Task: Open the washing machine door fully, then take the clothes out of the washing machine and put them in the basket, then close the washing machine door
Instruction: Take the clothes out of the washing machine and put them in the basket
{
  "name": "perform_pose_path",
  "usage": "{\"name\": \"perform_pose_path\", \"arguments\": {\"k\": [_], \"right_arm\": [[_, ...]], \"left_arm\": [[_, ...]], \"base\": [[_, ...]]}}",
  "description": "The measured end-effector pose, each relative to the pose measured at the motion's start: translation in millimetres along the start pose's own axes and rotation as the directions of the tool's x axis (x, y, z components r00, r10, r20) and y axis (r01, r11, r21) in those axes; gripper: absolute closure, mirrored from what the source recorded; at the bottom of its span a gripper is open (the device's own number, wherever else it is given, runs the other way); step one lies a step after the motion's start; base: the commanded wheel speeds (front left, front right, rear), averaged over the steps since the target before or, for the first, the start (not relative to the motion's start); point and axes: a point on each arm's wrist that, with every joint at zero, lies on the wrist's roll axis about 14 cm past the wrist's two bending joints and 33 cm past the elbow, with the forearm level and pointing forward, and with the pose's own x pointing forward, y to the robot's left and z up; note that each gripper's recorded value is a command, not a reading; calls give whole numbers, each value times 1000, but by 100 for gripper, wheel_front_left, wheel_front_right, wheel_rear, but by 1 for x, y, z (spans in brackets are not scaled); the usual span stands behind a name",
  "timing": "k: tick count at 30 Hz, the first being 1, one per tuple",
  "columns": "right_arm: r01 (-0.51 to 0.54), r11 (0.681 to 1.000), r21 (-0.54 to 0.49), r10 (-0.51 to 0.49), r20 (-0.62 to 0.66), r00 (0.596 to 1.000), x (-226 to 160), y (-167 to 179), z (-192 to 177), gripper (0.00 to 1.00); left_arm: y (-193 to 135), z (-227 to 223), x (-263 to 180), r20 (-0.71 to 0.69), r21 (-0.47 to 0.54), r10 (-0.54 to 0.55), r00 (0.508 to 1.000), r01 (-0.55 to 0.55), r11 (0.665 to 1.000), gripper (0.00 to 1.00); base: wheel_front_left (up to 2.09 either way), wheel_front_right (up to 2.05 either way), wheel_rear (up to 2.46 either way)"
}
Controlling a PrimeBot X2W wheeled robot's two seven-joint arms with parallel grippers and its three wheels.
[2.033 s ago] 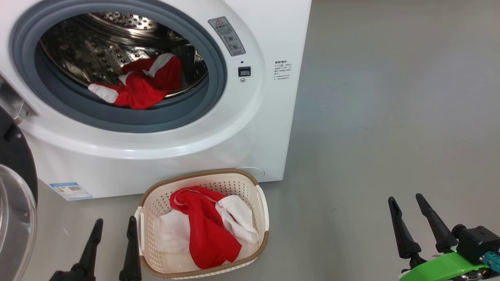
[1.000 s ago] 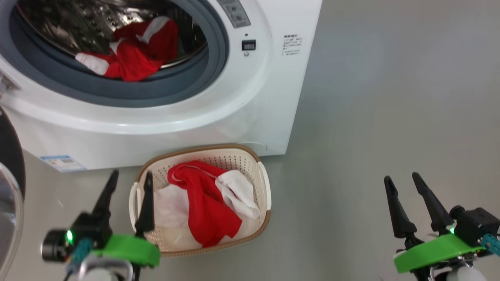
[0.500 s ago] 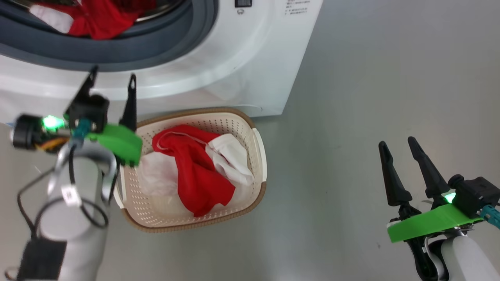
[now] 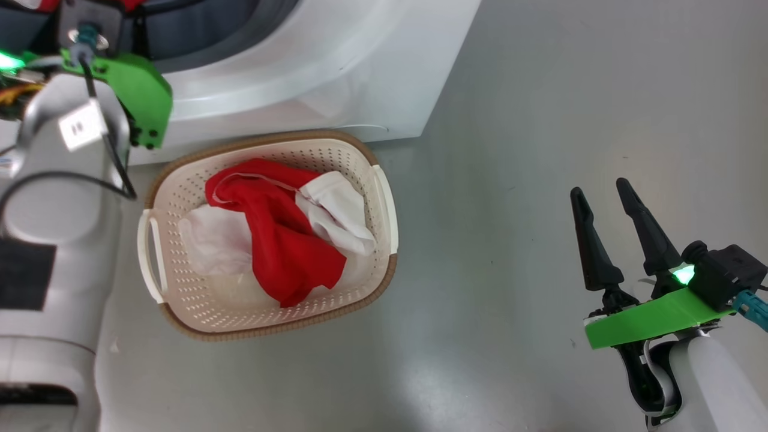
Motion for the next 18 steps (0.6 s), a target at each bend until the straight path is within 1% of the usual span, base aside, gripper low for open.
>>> {"name": "perform_pose_path", "arguments": {"k": [7,12,18], "right_arm": [[16,1000,-2,-16,-8,1000,0,-6,-3,0],[35,999,5,-35,-25,999,-2,-11,-10,0],[61,998,1,-61,-30,998,-1,-20,-12,0]], "left_arm": [[12,-2,22,-53,69,32,998,-29,997,0],[16,-16,35,-113,78,56,992,-47,996,0],[20,-24,50,-143,89,76,987,-64,994,0]], "base": [[0,0,0],[0,0,0],[0,0,0]]}}
